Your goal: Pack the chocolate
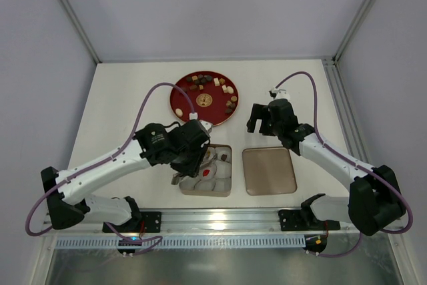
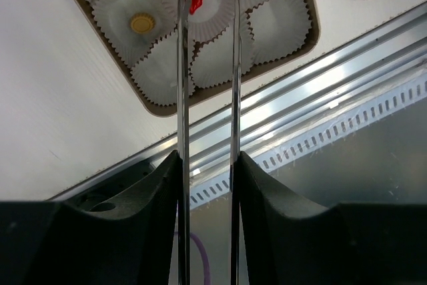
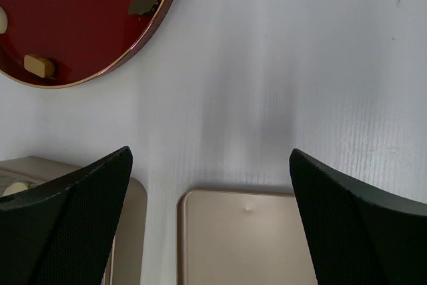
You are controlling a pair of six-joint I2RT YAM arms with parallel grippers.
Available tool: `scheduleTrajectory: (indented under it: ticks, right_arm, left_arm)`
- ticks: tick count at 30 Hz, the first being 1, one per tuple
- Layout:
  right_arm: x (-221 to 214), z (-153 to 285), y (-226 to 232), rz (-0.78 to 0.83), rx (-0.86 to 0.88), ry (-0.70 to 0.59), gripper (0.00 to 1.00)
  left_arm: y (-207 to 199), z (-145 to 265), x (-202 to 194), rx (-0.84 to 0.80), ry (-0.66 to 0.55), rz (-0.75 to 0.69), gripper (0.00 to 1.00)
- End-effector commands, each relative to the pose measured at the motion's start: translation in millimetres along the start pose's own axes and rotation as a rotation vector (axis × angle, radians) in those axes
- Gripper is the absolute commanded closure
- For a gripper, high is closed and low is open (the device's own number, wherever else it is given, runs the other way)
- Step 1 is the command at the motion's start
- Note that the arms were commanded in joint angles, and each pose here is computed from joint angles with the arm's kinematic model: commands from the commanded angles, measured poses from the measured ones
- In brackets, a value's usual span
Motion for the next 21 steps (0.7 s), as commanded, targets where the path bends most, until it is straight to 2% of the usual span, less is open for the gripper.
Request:
scheduleTrajectory:
  ticks: [1,8,16,21]
  right_arm:
    - [25.8,3.2,4.6,0.003,0.005,-0.065,0.00]
    - [26.0,6.1,7.4,0.010,0.026,-0.069,0.00]
    - [23.4,10.4,10.0,0.028,0.051,-0.064,0.00]
    - [24.3,15.4,11.7,0.037,0.067,-0.067,0.00]
  left_arm:
    - [-13.8,16.4,20.6,-0.045,-0.077,-0.014,0.61]
    - [-15.7,22.6,61.8,-0.024,-0.142,0.007,0.60]
    - [19.3,22.6,161.6,0.030,-0.262,0.141,0.60]
    - [44.5,-8.5,221.0,0.097,-0.269,0.215,0.60]
Point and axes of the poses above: each gripper's point midway between its finger pads, its own z axis back along the fingers, its own y axis along the line the jaws close on, x = y × z, the point moved 1 cm from there along z, back along the fingers, and after that the axes turned 15 degrees about z, right-handed, at the moved point
